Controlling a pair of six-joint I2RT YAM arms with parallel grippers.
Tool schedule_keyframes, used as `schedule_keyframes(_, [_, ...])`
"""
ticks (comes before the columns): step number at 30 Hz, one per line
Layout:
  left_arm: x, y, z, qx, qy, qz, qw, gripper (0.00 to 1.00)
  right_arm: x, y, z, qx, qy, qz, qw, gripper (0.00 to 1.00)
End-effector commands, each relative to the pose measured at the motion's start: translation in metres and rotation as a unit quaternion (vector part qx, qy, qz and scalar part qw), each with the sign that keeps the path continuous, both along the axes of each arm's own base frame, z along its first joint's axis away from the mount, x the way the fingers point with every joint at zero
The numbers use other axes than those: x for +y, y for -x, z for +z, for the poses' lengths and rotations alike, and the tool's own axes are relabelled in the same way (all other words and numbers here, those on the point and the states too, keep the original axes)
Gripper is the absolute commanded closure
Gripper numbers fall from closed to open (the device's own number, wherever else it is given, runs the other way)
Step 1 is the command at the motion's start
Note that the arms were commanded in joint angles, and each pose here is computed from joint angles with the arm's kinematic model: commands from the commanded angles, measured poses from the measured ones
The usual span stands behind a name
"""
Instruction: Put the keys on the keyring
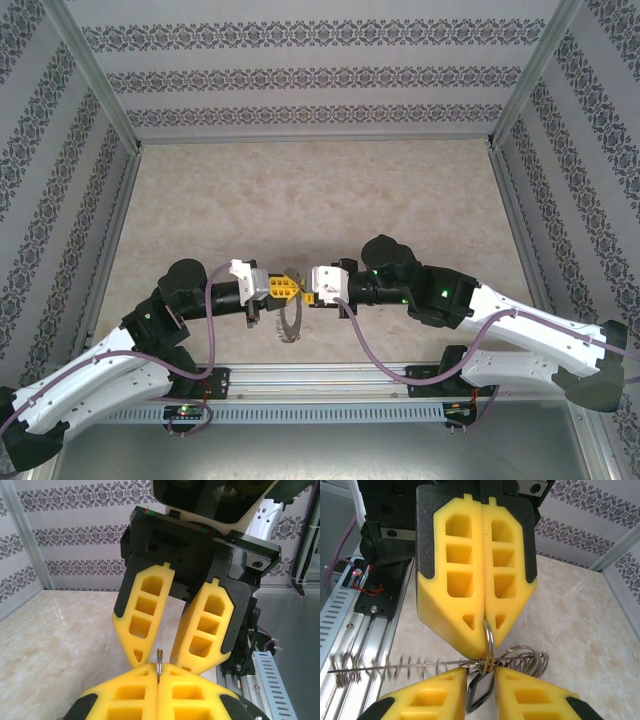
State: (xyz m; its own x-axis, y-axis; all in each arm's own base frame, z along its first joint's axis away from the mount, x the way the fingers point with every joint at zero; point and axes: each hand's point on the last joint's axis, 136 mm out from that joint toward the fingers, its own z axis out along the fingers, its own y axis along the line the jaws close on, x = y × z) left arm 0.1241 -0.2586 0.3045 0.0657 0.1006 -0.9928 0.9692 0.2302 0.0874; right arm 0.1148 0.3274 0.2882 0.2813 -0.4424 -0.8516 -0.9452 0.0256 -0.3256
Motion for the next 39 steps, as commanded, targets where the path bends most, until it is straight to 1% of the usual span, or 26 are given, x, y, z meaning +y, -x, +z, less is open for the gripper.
schedule_keyframes(1, [-0.001, 0.005, 0.028, -0.026, 0.051, -0.019, 0.998, 1.0, 0.003, 0.009, 0.01, 0.002, -0.031, 0.021, 0.999, 0.78])
schedule_keyframes(5, [-0.002, 0.006, 0.029, -0.025, 0.057, -0.021, 0.998, 1.0, 0.001, 0.009, 0.01, 0.0, -0.032, 0.016, 0.999, 0.79])
schedule_keyframes(7, [-0.001, 0.007, 0.032, -0.025, 0.06, -0.023, 0.998, 1.0, -0.001, 0.01, 0.008, 0.003, -0.031, 0.016, 0.999, 0.77])
schedule_keyframes(10, [0.0, 0.007, 0.035, -0.025, 0.068, -0.022, 0.997, 1.0, -0.003, 0.012, 0.003, 0.011, -0.037, 0.015, 0.999, 0.67])
schedule_keyframes(12, [0.0, 0.008, 0.038, -0.025, 0.071, -0.026, 0.997, 1.0, -0.003, 0.012, -0.002, 0.016, -0.037, 0.012, 0.999, 0.65])
schedule_keyframes(24, [-0.001, 0.007, 0.04, -0.022, 0.078, -0.026, 0.996, 1.0, 0.013, 0.01, -0.012, 0.035, -0.047, 0.02, 0.998, 0.59])
schedule_keyframes(26, [0.0, 0.007, 0.04, -0.024, 0.079, -0.024, 0.996, 1.0, 0.013, 0.008, -0.012, 0.035, -0.048, 0.016, 0.998, 0.61])
schedule_keyframes(30, [0.002, 0.007, 0.041, -0.028, 0.079, -0.019, 0.996, 1.0, 0.01, 0.001, -0.013, 0.026, -0.046, -0.004, 0.999, 0.75])
schedule_keyframes(33, [0.004, 0.008, 0.041, -0.029, 0.078, -0.016, 0.996, 1.0, 0.004, -0.005, -0.018, 0.026, -0.039, -0.021, 0.999, 0.83])
schedule_keyframes(35, [0.006, 0.008, 0.041, -0.031, 0.078, -0.014, 0.996, 1.0, -0.001, -0.008, -0.02, 0.024, -0.035, -0.034, 0.999, 0.85])
schedule_keyframes(39, [0.007, 0.008, 0.04, -0.031, 0.077, -0.013, 0.996, 1.0, -0.011, -0.01, -0.024, 0.023, -0.032, -0.052, 0.998, 0.85])
